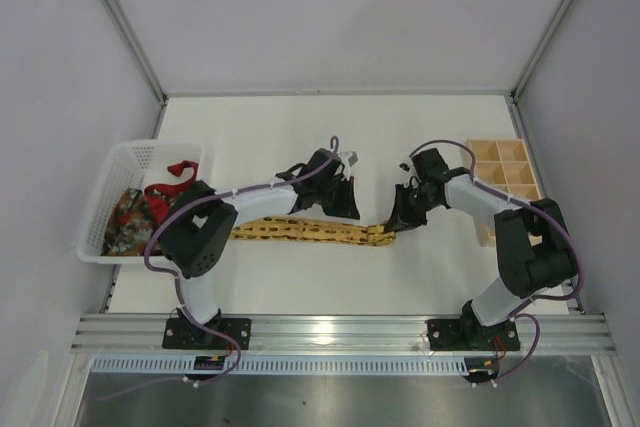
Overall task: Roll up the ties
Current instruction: Roll the tie
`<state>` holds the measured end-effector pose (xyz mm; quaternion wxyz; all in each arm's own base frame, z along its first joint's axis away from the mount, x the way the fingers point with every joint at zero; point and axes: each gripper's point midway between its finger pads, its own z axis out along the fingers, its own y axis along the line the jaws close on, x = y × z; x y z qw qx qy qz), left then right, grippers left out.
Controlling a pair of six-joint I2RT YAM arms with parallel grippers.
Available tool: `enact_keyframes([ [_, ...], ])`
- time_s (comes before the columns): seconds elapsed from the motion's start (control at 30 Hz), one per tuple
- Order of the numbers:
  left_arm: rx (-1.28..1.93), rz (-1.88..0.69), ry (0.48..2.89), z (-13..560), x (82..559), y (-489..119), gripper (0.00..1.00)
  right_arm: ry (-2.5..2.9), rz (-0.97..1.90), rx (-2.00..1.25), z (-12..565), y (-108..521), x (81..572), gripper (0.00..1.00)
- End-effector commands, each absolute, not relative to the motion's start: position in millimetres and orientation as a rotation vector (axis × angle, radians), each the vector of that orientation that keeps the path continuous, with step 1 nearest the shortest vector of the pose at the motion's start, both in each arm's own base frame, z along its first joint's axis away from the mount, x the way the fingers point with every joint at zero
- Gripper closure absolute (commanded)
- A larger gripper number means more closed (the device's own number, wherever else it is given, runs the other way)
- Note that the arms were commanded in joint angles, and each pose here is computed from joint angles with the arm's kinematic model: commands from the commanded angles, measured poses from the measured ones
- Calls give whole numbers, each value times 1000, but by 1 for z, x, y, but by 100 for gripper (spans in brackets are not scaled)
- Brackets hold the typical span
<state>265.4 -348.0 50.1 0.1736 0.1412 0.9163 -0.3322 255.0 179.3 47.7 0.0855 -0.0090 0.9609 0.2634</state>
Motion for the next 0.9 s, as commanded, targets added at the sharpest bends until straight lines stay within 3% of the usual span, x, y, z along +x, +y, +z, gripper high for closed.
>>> enact_keyframes([
  [0.0, 389, -862, 2571, 48, 298, -348, 96, 2857, 799, -51, 47, 179, 256, 100],
  [0.37, 301, -819, 2741, -24, 257, -317, 99, 2868, 684, -81, 52, 175, 275, 100],
  [0.6, 282, -830, 2712, -5, 242, -303, 99, 2872, 613, -142, 55, 174, 281, 100],
  [0.87, 341, -865, 2582, 47, 283, -341, 94, 2882, 552, -189, 57, 166, 274, 100],
])
